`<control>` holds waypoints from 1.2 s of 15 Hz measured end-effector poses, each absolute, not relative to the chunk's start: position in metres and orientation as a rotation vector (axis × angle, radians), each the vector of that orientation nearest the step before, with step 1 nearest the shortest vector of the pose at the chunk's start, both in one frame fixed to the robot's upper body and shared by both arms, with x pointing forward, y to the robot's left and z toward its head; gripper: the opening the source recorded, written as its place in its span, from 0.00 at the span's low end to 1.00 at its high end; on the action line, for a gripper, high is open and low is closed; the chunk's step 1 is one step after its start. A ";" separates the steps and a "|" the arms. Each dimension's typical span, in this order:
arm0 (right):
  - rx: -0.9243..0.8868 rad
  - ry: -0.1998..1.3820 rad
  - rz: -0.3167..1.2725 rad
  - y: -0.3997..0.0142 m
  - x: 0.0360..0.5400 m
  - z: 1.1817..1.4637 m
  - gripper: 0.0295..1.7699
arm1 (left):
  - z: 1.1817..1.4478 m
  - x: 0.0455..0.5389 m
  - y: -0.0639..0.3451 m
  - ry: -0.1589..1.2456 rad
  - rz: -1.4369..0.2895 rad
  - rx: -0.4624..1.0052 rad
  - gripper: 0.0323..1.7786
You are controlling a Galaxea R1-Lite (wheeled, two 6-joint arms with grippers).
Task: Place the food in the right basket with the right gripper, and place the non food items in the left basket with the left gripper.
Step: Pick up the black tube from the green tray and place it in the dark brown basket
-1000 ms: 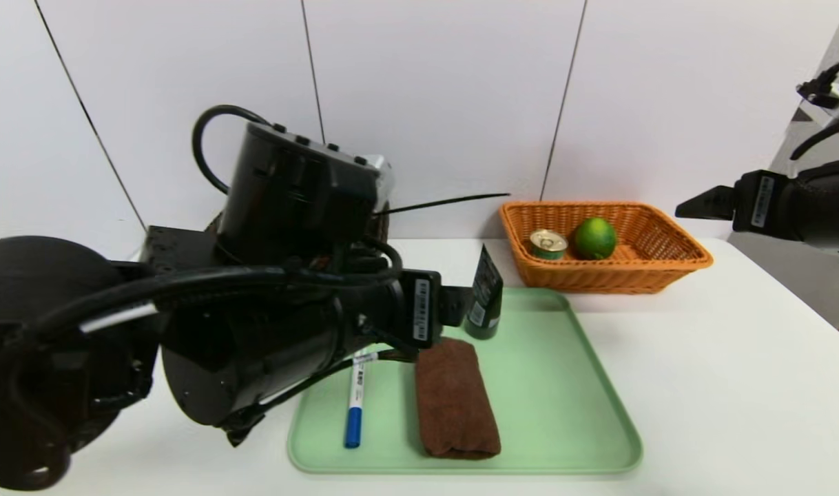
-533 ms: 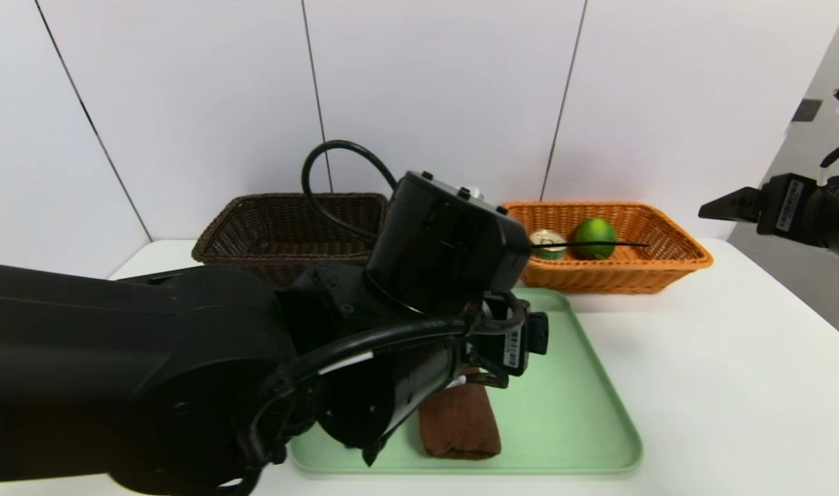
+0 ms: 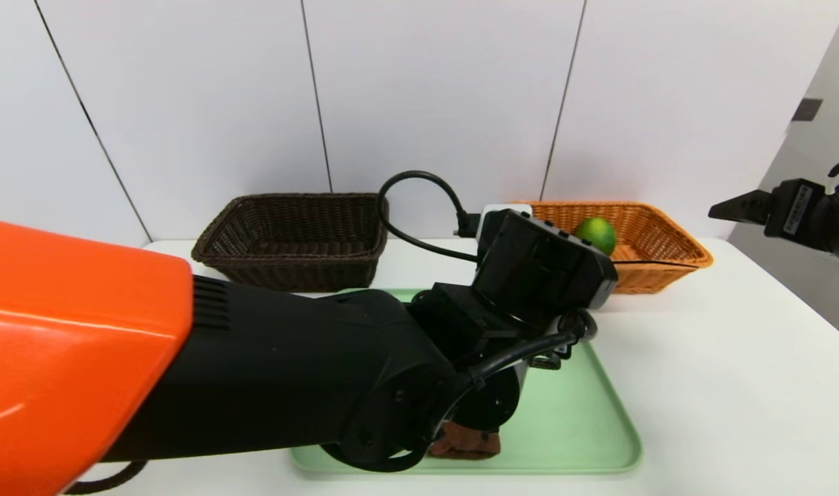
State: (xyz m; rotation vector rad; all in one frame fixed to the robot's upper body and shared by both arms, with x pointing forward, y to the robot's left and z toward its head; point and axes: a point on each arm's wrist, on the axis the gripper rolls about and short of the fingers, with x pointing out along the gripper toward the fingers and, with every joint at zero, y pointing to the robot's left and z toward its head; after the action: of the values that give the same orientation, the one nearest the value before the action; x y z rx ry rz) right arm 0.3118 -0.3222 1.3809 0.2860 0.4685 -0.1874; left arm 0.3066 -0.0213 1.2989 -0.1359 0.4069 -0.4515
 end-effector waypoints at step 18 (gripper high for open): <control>0.286 0.510 -0.190 -0.327 0.312 1.369 0.96 | 1.268 0.330 -0.039 0.405 -0.356 -0.008 0.95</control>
State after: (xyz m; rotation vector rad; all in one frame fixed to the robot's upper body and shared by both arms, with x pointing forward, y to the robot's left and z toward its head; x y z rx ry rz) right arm 0.3118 -0.3266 1.3692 0.2859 0.5105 -0.1899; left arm 0.3303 -0.0394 1.2680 -0.0075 0.4054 -0.3559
